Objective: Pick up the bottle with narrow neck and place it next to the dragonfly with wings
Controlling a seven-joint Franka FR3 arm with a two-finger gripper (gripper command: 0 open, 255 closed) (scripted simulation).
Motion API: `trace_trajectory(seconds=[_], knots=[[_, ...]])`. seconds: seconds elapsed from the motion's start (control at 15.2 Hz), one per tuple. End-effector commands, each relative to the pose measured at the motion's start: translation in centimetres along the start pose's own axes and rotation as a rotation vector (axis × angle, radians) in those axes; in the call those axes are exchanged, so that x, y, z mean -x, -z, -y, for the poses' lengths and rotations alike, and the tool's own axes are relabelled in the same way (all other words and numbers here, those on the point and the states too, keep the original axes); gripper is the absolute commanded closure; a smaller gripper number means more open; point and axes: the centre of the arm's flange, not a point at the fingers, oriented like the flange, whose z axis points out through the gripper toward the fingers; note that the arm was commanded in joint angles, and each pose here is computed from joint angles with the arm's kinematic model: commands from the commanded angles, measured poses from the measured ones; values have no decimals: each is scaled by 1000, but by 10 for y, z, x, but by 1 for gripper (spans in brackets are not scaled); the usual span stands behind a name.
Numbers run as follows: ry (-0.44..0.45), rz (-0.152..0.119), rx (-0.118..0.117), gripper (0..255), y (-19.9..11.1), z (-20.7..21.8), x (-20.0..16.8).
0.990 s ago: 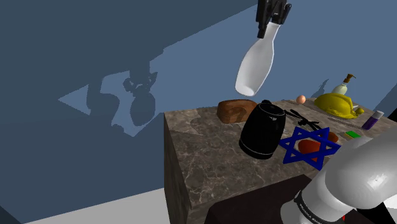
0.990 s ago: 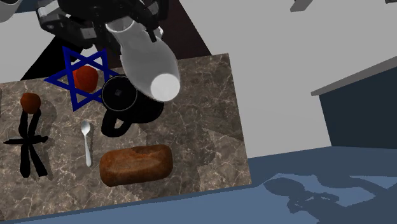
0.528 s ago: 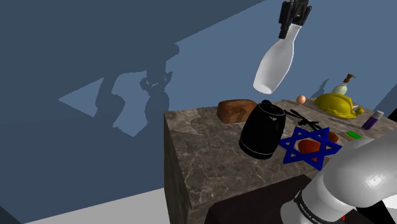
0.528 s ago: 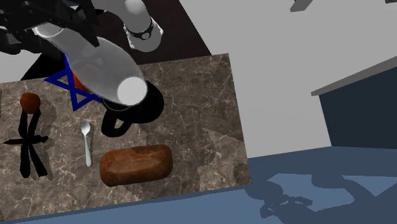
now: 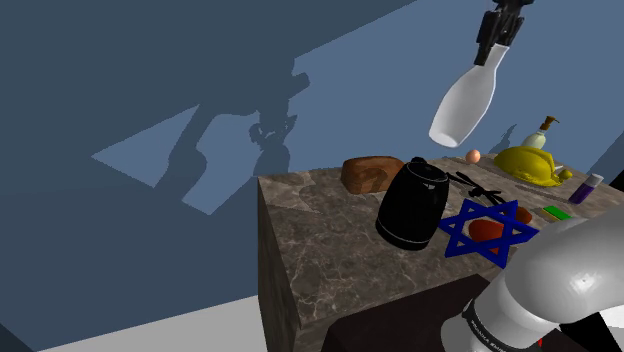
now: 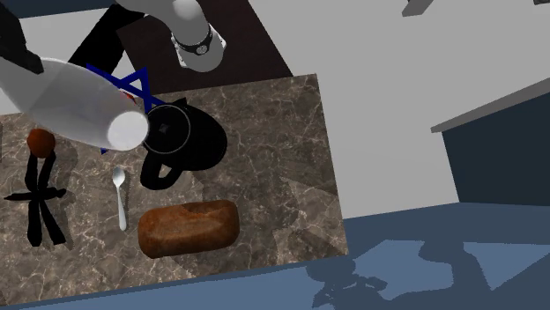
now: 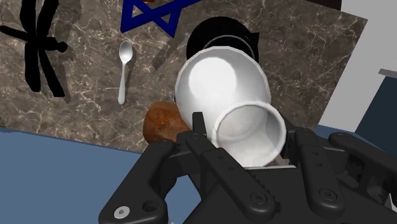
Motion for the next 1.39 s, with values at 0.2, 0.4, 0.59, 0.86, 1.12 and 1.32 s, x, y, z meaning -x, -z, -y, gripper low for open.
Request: trace_trajectory(seconds=[0.2, 0.4, 0.59, 0.86, 1.12, 1.32], knots=[[2, 0, 0, 255, 0, -62, 21], [2, 0, 0, 255, 0, -100, 33], [2, 0, 0, 255, -1, -138, 45], [2, 0, 0, 255, -1, -188, 61], [2, 0, 0, 255, -2, -238, 77], [2, 0, 0, 255, -8, -271, 86]])
